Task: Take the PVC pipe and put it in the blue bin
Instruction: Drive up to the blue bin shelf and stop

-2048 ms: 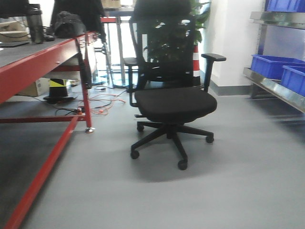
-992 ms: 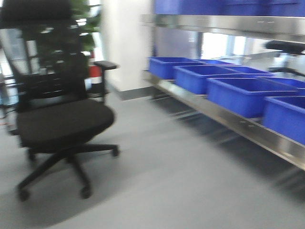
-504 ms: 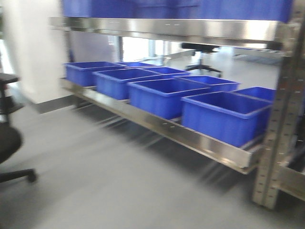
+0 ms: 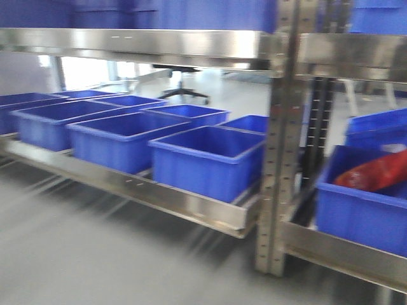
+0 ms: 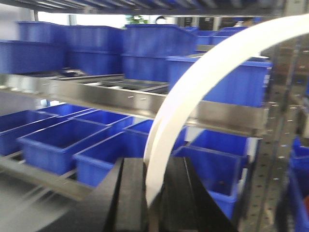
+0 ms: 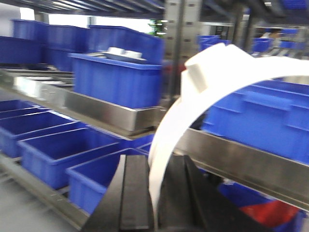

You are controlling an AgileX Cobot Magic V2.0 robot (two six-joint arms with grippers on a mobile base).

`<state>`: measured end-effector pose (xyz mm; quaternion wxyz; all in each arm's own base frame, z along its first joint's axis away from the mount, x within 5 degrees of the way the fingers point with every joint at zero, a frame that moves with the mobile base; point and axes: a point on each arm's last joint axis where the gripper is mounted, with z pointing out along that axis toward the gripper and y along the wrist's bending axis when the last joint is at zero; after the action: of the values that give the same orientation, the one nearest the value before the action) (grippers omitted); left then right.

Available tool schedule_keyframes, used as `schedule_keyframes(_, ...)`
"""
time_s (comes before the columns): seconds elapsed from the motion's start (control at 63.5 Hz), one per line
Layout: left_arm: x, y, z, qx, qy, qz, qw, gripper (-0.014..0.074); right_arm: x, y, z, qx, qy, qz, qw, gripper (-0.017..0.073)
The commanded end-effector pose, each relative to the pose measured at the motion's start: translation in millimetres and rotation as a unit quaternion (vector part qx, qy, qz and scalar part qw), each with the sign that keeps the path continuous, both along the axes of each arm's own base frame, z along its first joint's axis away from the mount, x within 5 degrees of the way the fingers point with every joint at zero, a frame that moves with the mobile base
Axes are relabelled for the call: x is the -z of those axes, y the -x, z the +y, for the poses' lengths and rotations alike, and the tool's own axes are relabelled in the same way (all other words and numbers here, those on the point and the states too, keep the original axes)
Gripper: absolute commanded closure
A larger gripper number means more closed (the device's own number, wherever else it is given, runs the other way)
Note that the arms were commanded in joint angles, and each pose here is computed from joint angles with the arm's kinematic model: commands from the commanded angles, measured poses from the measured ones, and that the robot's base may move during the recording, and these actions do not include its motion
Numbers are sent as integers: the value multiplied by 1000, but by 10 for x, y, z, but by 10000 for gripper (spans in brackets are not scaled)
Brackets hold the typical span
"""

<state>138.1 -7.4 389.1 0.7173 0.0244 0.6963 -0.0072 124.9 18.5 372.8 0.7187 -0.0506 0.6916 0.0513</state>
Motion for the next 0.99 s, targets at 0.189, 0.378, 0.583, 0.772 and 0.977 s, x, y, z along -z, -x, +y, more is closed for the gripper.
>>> schedule_keyframes(0.189,-42,17,1,1,0,-19,1000,704,-32,16,-2,0,4,-17,1000,715)
schedule_keyframes(0.378,-42,17,1,1,0,-19,1000,704,-32,16,-2,0,4,-17,1000,715)
schedule_keyframes(0.583,-42,17,1,1,0,-19,1000,704,-32,16,-2,0,4,-17,1000,715)
schedule_keyframes(0.772,-42,17,1,1,0,-19,1000,704,-32,16,-2,0,4,-17,1000,715)
schedule_keyframes(0.977,-42,17,1,1,0,-19,1000,704,-32,16,-2,0,4,-17,1000,715)
